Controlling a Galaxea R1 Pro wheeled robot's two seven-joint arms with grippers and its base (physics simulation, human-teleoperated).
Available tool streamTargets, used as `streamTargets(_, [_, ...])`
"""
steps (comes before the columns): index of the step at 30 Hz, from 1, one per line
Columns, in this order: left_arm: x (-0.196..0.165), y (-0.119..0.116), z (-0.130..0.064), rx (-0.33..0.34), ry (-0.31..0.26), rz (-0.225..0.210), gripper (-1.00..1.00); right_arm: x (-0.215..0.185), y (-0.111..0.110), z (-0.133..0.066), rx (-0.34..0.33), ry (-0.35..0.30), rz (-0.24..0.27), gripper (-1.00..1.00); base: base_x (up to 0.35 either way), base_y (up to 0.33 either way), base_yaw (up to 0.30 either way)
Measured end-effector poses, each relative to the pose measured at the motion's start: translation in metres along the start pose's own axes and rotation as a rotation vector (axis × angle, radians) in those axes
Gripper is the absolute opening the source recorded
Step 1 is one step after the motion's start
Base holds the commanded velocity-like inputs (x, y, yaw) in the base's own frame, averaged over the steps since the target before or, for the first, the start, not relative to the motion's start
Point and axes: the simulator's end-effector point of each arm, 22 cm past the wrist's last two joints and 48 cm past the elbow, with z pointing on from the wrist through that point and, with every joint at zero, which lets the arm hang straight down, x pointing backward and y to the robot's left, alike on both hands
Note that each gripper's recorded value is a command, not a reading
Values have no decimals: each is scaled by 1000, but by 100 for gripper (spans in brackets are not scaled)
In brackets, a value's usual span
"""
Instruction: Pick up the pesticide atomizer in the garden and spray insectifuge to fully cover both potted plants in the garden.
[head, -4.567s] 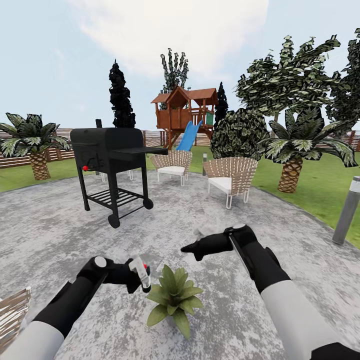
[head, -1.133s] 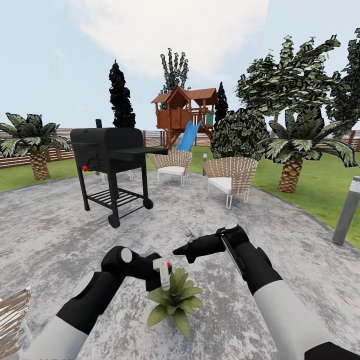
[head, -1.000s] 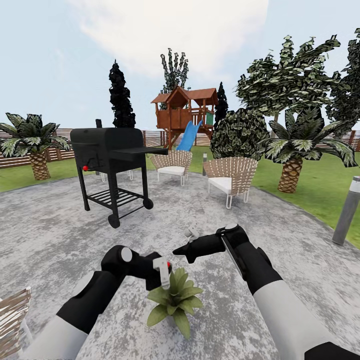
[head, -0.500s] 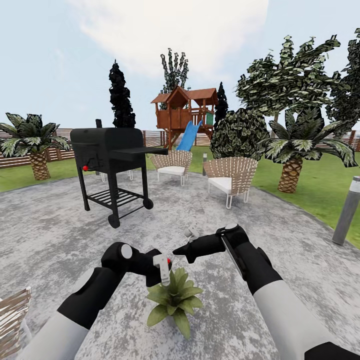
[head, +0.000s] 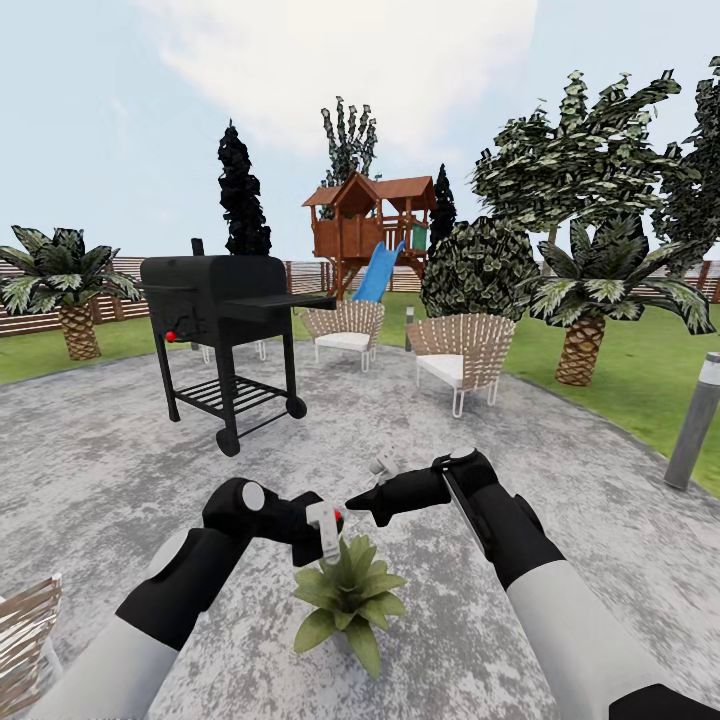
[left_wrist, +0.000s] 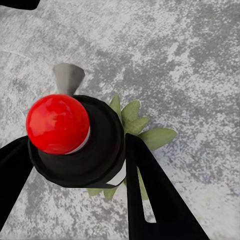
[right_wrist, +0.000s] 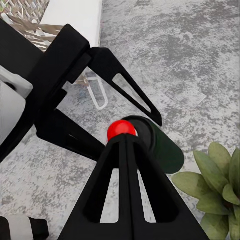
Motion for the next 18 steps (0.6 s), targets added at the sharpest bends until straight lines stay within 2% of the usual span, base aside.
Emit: streamTargets(18, [-10,-3,3,5,-17,0,-100,0,0,0,0,0,0,-100,0,0,0])
